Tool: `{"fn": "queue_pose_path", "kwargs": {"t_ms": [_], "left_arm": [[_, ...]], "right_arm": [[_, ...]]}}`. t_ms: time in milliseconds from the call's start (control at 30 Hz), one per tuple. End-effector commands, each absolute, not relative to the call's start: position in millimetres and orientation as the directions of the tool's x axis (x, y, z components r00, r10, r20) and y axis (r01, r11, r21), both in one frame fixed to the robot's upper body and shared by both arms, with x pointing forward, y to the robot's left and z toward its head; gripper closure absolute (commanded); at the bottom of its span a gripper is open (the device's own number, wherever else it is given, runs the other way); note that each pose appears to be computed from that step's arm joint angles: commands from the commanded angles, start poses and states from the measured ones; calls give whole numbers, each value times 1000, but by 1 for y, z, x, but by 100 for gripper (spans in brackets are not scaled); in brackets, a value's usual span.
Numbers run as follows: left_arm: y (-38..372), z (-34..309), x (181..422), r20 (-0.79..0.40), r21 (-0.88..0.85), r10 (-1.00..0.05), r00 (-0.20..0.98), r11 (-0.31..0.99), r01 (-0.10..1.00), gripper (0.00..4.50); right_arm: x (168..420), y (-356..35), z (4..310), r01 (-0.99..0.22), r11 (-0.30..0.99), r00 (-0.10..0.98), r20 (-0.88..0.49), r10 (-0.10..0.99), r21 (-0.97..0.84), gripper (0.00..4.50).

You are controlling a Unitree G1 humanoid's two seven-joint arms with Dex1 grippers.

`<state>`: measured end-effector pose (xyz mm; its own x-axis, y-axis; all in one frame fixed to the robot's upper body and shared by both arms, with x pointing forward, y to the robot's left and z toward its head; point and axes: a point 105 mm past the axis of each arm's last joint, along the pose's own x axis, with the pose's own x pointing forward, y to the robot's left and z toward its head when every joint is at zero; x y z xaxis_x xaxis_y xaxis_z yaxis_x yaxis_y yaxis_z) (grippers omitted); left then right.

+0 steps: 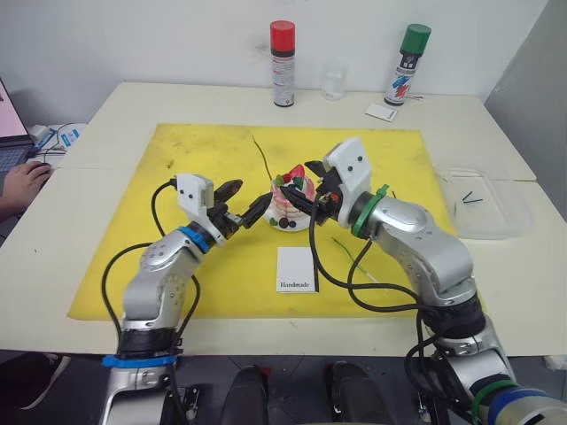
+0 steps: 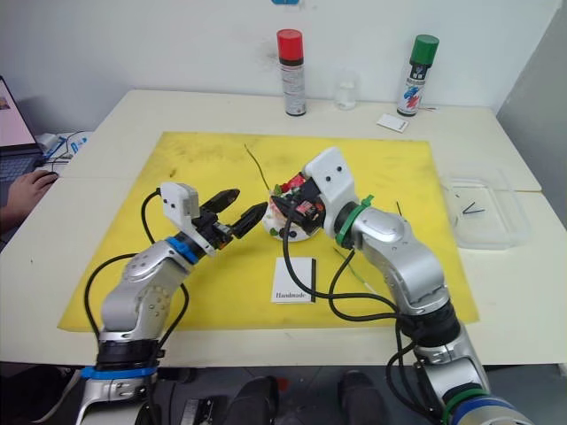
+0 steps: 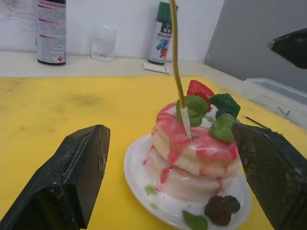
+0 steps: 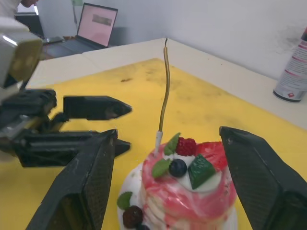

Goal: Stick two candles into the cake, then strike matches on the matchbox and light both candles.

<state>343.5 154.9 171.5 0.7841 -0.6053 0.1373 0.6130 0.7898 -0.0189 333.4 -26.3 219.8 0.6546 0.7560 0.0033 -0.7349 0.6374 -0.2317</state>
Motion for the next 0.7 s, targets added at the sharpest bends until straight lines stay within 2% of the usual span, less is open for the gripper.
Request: {"fn": "queue_pose_path", "kwargs": {"t_ms": [33,133,233,433,567,700], "left_arm": [[145,191,323,150,76,-692,706,720,690,1],[133,194,305,106,141,-772,627,635,759,1],[113,193,281,12,250,-874,485,472,845,1],[93,185,243,-131,340,-960,246,189,921,1],[94,177,232,-183,334,-967,179,110,936,1],[100,171,230,-196,332,-963,184,111,937,1]], "right_arm": [[321,-42,228,-754,609,625,15,780,-245,94],[311,-60,213,-774,589,615,-56,786,-231,94],[298,-80,193,-794,574,603,-149,784,-199,94],[271,-111,156,-836,533,545,-326,773,-134,94],[267,-121,138,-839,527,535,-390,750,-139,94],[267,-126,124,-832,532,541,-434,720,-154,94]]}}
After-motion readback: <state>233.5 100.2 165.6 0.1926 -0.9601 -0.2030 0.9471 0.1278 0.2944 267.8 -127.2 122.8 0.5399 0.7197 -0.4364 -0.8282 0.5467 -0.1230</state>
